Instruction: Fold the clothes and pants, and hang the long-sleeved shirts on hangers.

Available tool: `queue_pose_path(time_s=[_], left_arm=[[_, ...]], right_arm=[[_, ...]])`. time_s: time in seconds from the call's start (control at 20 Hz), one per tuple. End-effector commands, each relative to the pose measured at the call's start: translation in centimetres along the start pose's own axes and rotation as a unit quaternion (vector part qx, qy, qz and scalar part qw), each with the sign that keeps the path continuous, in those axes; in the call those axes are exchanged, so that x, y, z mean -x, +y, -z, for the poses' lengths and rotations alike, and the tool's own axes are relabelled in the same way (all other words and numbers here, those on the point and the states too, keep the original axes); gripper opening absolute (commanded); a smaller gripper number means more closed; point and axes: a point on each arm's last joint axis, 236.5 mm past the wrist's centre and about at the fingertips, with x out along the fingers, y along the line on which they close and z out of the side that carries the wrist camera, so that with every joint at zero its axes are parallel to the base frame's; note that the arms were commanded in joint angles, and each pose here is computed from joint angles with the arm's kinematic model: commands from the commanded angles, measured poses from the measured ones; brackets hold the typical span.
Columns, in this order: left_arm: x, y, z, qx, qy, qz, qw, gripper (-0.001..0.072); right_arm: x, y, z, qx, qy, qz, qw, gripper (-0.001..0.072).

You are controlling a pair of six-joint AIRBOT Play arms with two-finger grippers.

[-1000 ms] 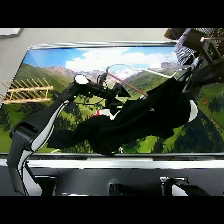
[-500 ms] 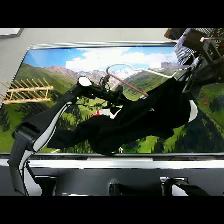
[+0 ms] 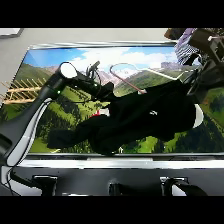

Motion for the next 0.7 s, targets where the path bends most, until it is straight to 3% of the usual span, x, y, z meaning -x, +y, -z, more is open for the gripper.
queue_pose_path(time_s=[0.0,0.65], left_arm=[[2.0,0.1,0.5,-0.009,-0.017,-0.029,0.999,0.0040],[3.7,-1.6,-3.6,-0.015,-0.114,-0.002,0.993,0.0040]], right_arm=[[0.3,0.3,0.7,-0.022,0.014,0.001,1.000,0.0037],[-2.3,1.3,2.4,-0.036,0.034,-0.039,0.998,0.0036]])
